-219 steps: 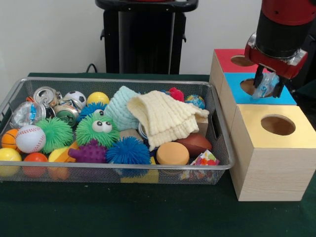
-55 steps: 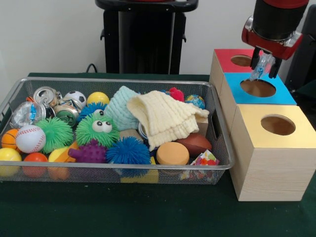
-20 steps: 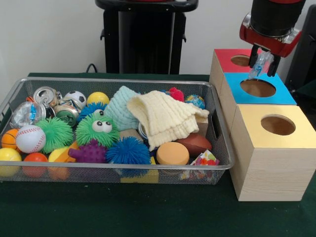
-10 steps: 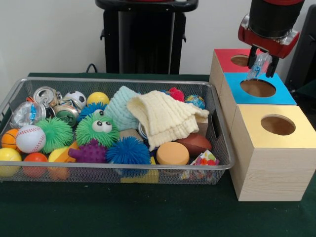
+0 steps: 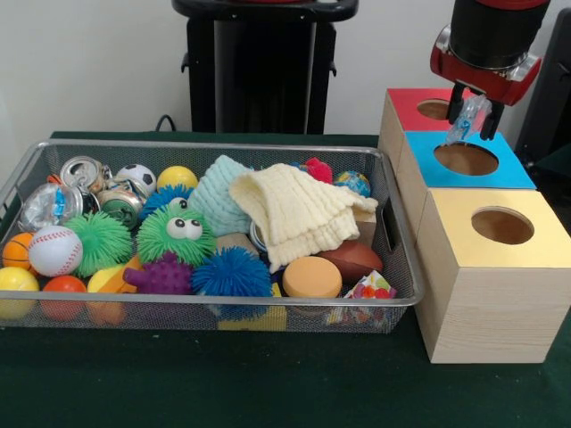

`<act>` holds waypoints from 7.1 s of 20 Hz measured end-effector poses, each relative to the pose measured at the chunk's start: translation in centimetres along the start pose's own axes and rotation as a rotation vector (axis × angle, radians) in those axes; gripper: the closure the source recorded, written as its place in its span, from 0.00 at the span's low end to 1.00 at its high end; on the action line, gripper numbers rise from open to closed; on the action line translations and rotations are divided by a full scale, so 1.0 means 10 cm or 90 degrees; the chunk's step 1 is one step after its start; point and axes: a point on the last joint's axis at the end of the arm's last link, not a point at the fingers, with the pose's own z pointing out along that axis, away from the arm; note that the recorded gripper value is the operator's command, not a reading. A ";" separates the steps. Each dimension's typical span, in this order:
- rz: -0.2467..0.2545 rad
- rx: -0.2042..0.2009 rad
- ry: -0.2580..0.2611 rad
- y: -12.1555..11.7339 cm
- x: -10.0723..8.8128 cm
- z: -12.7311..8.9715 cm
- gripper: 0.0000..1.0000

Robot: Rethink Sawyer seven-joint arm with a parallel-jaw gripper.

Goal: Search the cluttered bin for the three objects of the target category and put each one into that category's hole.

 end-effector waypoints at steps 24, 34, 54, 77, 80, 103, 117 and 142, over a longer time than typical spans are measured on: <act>0.000 0.000 0.001 -0.01 0.01 -0.01 1.00; 0.004 -0.003 0.006 -0.01 0.03 -0.01 1.00; 0.010 -0.009 0.013 0.01 0.03 -0.01 1.00; 0.010 -0.007 0.015 0.01 0.03 0.02 0.00; 0.010 -0.006 0.016 0.01 0.03 0.03 0.00; 0.002 0.000 0.000 0.02 0.06 0.06 0.00; -0.109 -0.020 -0.277 0.22 0.15 0.05 0.00; -0.010 -0.055 -0.241 -0.28 -0.56 -0.36 0.00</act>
